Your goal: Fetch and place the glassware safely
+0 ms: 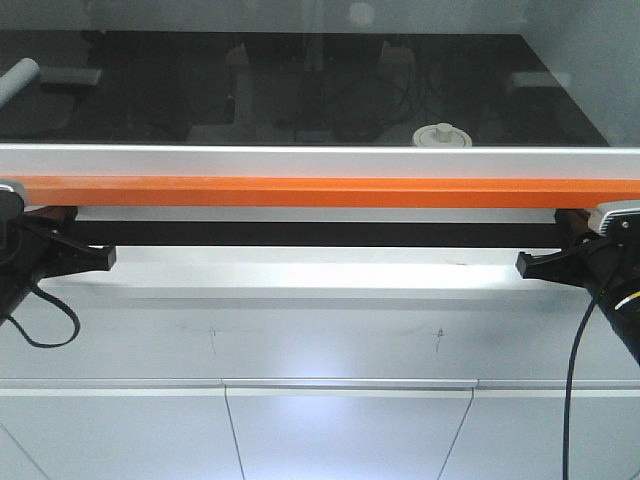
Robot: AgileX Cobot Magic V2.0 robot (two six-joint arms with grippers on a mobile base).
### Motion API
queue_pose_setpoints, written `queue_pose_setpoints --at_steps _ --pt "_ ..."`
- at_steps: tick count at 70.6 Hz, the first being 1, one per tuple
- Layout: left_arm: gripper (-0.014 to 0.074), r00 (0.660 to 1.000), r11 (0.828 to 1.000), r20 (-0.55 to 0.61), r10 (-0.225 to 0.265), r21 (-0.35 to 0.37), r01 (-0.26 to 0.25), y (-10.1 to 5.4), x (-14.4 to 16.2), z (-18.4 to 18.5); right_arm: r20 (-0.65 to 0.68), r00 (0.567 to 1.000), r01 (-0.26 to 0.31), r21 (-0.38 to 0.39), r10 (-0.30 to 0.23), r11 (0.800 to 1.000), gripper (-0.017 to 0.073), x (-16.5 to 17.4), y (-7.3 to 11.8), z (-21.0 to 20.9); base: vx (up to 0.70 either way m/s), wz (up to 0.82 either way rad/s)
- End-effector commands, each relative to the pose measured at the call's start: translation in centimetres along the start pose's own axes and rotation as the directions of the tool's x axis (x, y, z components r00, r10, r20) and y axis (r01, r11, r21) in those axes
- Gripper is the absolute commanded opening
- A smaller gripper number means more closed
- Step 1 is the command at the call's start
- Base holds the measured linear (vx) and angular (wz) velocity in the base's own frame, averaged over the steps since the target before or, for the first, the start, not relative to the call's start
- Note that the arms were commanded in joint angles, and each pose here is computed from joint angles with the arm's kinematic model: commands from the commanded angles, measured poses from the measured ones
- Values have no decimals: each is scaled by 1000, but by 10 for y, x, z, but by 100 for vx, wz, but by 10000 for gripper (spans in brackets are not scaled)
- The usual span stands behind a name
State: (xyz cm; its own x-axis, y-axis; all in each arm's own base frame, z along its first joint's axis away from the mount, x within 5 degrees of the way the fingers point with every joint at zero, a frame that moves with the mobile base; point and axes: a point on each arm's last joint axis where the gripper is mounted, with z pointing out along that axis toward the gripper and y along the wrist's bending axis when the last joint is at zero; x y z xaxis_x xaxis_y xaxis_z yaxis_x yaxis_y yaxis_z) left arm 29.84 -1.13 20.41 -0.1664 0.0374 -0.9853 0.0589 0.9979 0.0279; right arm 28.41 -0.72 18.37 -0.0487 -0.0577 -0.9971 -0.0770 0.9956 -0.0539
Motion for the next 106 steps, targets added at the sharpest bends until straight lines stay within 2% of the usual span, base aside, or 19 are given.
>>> queue_pose_setpoints --at_steps 1,43,66,100,106 --pt "-7 912 1000 411 1 -5 1 0 -72 -10 256 966 22 11 -24 1000 -1 -45 -2 -3 0 0" --pt "-7 859 1000 512 12 -11 -7 1 -139 -36 358 930 77 35 -85 996 -1 -120 -6 -6 0 0" --pt "-7 828 1000 560 16 -16 -9 2 -172 -54 408 910 56 40 -68 998 -1 -155 -7 -18 0 0" --pt "-7 858 1000 513 20 -19 -13 2 -182 -80 359 929 70 52 -84 996 -1 -168 -6 -36 0 0" --pt "-7 875 999 482 43 -19 -38 1 -184 -88 333 939 77 40 -86 996 -1 -170 -5 -42 0 0"
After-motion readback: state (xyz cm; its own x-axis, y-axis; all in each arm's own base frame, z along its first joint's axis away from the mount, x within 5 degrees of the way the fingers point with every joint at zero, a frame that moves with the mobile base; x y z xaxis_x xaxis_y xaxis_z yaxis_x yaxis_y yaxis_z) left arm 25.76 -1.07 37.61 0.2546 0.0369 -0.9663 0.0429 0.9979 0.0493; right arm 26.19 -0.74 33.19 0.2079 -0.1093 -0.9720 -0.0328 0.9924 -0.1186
